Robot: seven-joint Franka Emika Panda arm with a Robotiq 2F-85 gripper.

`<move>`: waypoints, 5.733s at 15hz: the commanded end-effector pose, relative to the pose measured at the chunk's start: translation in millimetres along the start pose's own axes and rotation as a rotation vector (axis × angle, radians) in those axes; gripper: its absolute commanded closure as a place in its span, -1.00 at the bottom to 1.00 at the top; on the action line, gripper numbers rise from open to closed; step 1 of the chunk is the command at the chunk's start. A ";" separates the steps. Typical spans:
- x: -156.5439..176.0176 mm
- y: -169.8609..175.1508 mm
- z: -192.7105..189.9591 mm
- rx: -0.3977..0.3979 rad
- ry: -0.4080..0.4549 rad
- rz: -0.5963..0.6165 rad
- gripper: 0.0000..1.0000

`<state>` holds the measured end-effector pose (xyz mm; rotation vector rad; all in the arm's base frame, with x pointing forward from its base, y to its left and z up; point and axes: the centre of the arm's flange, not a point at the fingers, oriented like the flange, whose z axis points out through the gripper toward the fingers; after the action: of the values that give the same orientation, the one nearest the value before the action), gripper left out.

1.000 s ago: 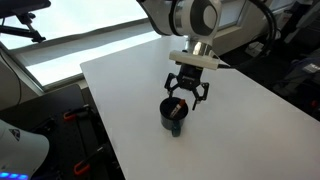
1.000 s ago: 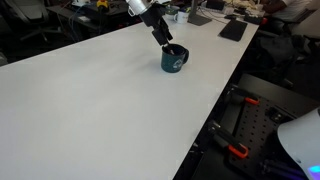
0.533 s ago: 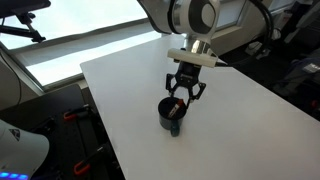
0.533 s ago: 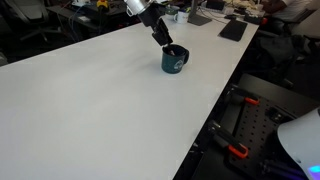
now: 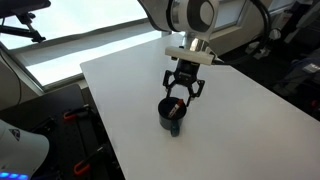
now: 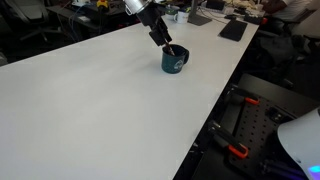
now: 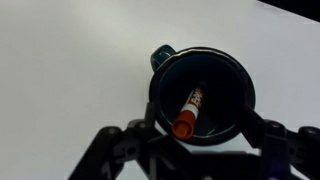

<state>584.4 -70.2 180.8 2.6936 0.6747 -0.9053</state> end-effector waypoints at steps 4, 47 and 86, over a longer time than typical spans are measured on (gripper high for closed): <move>-28.6 -12.5 -23.9 0.057 0.029 0.077 -0.96; -32.5 18.8 7.9 0.032 0.110 0.059 -0.35; -50.3 -23.5 -24.5 -0.032 0.207 0.059 0.91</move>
<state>573.5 -66.9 201.1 2.7902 0.6880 -0.7018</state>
